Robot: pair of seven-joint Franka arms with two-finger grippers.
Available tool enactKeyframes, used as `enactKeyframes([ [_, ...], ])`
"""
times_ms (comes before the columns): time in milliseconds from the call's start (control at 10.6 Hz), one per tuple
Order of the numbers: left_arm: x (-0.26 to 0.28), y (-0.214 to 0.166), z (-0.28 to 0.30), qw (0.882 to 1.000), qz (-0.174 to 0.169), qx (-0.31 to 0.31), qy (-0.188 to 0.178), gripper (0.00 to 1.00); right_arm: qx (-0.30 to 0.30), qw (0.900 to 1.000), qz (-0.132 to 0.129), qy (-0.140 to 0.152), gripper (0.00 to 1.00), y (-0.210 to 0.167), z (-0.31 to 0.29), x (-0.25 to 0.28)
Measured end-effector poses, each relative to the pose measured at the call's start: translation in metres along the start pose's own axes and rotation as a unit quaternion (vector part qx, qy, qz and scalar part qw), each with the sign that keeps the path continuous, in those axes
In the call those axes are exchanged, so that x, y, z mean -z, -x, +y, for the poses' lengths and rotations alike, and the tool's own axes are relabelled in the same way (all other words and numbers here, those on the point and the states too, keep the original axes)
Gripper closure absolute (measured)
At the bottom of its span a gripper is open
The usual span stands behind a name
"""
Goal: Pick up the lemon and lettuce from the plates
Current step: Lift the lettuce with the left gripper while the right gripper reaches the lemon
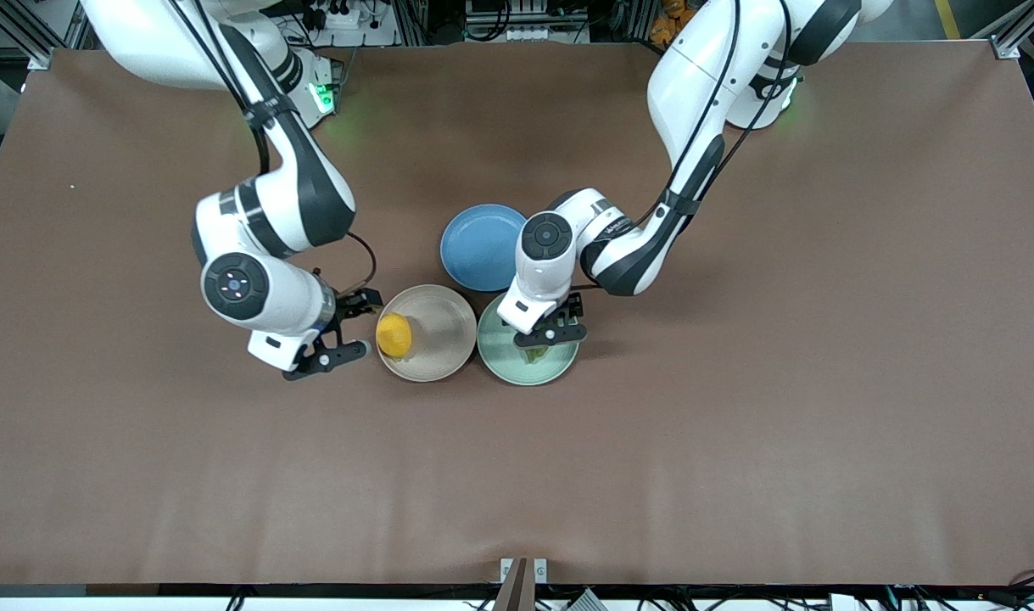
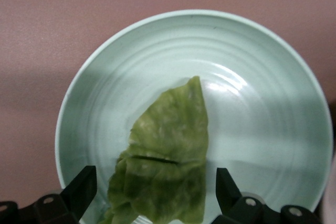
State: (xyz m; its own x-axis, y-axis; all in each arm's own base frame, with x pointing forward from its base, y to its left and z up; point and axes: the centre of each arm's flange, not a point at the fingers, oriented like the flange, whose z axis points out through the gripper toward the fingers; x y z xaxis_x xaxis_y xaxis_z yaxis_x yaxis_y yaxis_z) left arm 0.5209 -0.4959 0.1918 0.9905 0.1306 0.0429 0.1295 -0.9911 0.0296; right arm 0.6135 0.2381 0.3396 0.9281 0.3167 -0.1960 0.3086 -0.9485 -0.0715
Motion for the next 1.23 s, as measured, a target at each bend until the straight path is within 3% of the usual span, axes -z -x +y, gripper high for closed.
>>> enactKeyframes([
  [378, -0.001, 0.003, 0.005, 1.0, 0.006, 0.003, 0.011, 0.0, 0.006, 0.999, 0.039, 0.0, 0.0, -0.009, -0.009, -0.042],
  [662, -0.009, 0.001, 0.002, 1.0, 0.01, 0.005, 0.01, 0.06, 0.003, 0.999, 0.05, 0.001, 0.0, -0.006, -0.018, -0.073],
  [756, -0.01, -0.001, 0.001, 1.0, 0.01, 0.013, 0.009, 0.13, 0.004, 0.999, 0.052, 0.002, 0.0, -0.007, -0.024, -0.078],
  [1229, -0.004, -0.004, 0.005, 0.999, 0.015, 0.031, 0.016, 0.82, 0.001, 0.997, 0.075, 0.001, 0.0, -0.001, -0.03, -0.116],
])
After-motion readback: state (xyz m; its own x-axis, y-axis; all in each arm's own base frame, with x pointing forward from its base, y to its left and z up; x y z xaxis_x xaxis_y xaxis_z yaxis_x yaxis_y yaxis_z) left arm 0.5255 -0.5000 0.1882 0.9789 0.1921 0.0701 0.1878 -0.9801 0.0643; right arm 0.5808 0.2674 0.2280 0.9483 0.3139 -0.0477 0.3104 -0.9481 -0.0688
